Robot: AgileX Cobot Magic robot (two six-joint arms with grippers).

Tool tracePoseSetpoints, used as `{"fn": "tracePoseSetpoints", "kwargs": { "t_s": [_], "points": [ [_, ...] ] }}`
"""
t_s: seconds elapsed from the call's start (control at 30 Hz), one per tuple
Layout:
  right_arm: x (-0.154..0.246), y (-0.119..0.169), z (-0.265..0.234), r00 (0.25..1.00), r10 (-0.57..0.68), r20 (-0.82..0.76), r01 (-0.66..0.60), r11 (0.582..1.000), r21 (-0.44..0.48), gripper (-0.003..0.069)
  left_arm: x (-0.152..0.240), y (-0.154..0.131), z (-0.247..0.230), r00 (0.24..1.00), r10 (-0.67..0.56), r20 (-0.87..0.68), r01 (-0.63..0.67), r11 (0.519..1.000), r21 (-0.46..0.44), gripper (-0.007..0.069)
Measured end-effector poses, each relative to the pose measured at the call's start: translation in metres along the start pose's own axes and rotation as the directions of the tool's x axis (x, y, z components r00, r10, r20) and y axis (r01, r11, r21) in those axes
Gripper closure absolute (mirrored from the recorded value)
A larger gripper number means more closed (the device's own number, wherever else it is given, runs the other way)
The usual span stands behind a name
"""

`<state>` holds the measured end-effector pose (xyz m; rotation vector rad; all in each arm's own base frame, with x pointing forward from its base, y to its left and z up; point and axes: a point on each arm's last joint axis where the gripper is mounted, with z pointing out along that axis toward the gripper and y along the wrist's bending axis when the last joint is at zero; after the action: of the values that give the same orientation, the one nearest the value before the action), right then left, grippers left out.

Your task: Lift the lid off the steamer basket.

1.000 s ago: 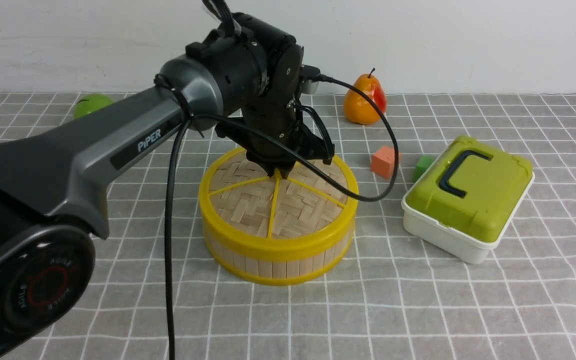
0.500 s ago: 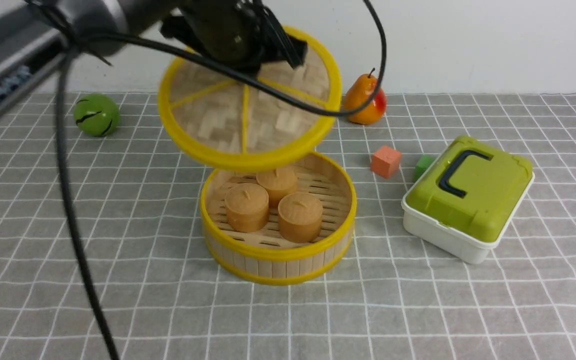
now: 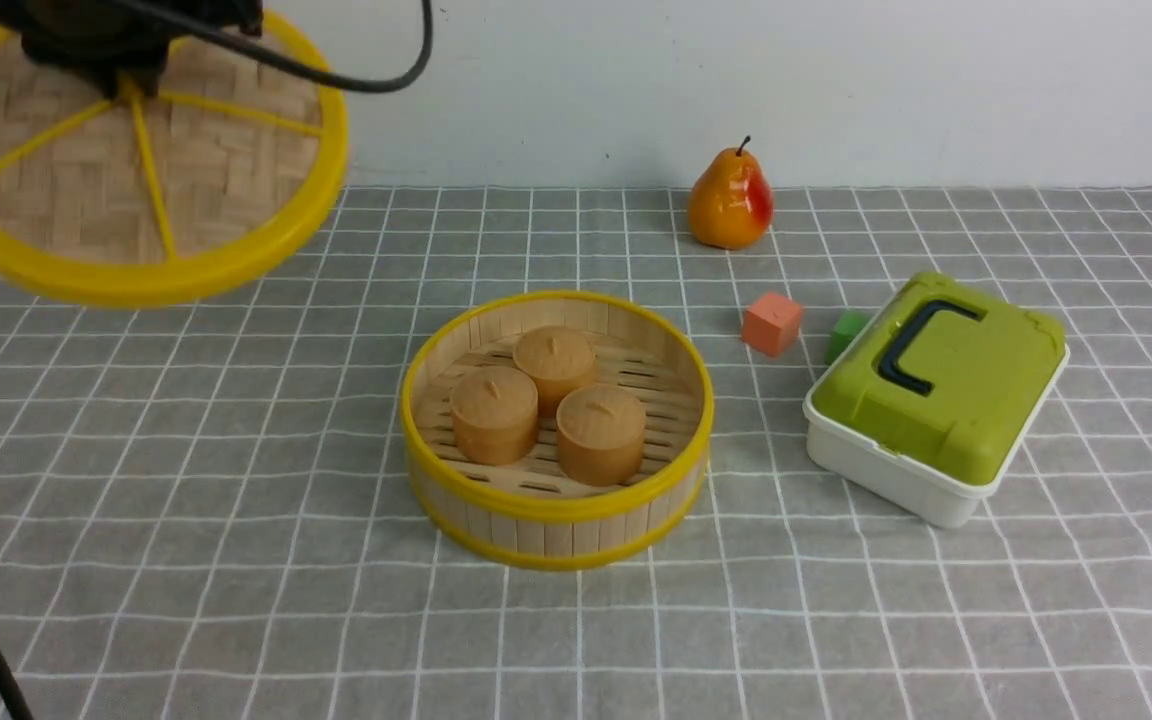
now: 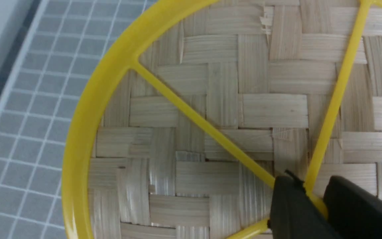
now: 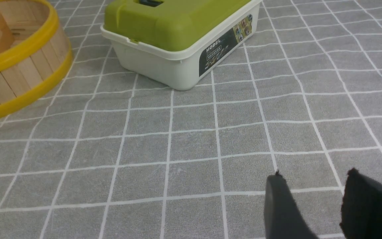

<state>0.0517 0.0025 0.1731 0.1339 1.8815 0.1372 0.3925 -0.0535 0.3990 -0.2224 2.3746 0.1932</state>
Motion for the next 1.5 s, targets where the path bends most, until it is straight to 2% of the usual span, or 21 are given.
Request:
{"fn": "tracePoseSetpoints", "kwargs": {
  "t_s": [0.13,0.17,0.33,0.5,0.77,0.87,0.93,1.0,1.03,1.1,1.2,1.27,1.37,1.4,1.43,1.5],
  "points": [
    [0.000,0.000,0.000,1.000,0.000,0.000,0.000,1.000,0.000,0.0417,0.021,0.006,0.038,0.998,-0.045,-0.052,0.047,0.999,0.024,0.0516],
    [0.000,0.000,0.000,1.000,0.000,0.000,0.000,1.000,0.000,0.0417,0.037,0.007,0.061,0.995,-0.050,-0.086,0.053,0.998,0.031,0.0516],
    [0.000,0.000,0.000,1.000,0.000,0.000,0.000,1.000,0.000,0.0417,0.078,-0.003,0.113,0.981,-0.032,-0.190,0.040,0.998,0.038,0.0516],
    [0.000,0.000,0.000,1.000,0.000,0.000,0.000,1.000,0.000,0.0418,0.101,-0.010,0.151,0.961,-0.016,-0.277,0.022,1.000,0.020,0.0516],
    [0.000,0.000,0.000,1.000,0.000,0.000,0.000,1.000,0.000,0.0418,0.110,-0.015,0.169,0.952,-0.035,-0.304,0.043,0.999,0.020,0.0516],
    [0.000,0.000,0.000,1.000,0.000,0.000,0.000,1.000,0.000,0.0418,0.108,-0.018,0.169,0.957,-0.066,-0.283,0.080,0.996,0.038,0.0485],
    [0.000,0.000,0.000,1.000,0.000,0.000,0.000,1.000,0.000,0.0418,0.105,-0.020,0.166,0.961,-0.082,-0.264,0.100,0.993,0.057,0.0417],
    [0.000,0.000,0.000,1.000,0.000,0.000,0.000,1.000,0.000,0.0418,0.098,-0.022,0.153,0.969,-0.083,-0.233,0.103,0.992,0.075,0.0316],
    [0.000,0.000,0.000,1.000,0.000,0.000,0.000,1.000,0.000,0.0418,0.097,-0.022,0.151,0.970,-0.084,-0.230,0.104,0.992,0.077,0.0307],
    [0.000,0.000,0.000,1.000,0.000,0.000,0.000,1.000,0.000,0.0418,0.083,-0.022,0.124,0.984,-0.070,-0.161,0.089,0.990,0.111,0.0227],
    [0.000,0.000,0.000,1.000,0.000,0.000,0.000,1.000,0.000,0.0418,0.063,-0.020,0.073,0.997,-0.054,-0.046,0.061,0.984,0.165,0.0190],
    [0.000,0.000,0.000,1.000,0.000,0.000,0.000,1.000,0.000,0.0418,0.052,-0.017,0.035,0.998,-0.058,0.037,0.049,0.978,0.203,0.0194],
    [0.000,0.000,0.000,1.000,0.000,0.000,0.000,1.000,0.000,0.0418,0.038,-0.007,-0.062,0.958,-0.101,0.268,0.010,0.947,0.322,0.0265],
    [0.000,0.000,0.000,1.000,0.000,0.000,0.000,1.000,0.000,0.0418,0.038,-0.006,-0.067,0.954,-0.106,0.282,0.008,0.944,0.330,0.0271],
    [0.000,0.000,0.000,1.000,0.000,0.000,0.000,1.000,0.000,0.0418,0.042,0.005,-0.117,0.905,-0.155,0.396,-0.019,0.916,0.401,0.0327],
    [0.000,0.000,0.000,1.000,0.000,0.000,0.000,1.000,0.000,0.0418,0.055,0.018,-0.159,0.847,-0.205,0.491,-0.056,0.883,0.466,0.0406]
  ]
}}
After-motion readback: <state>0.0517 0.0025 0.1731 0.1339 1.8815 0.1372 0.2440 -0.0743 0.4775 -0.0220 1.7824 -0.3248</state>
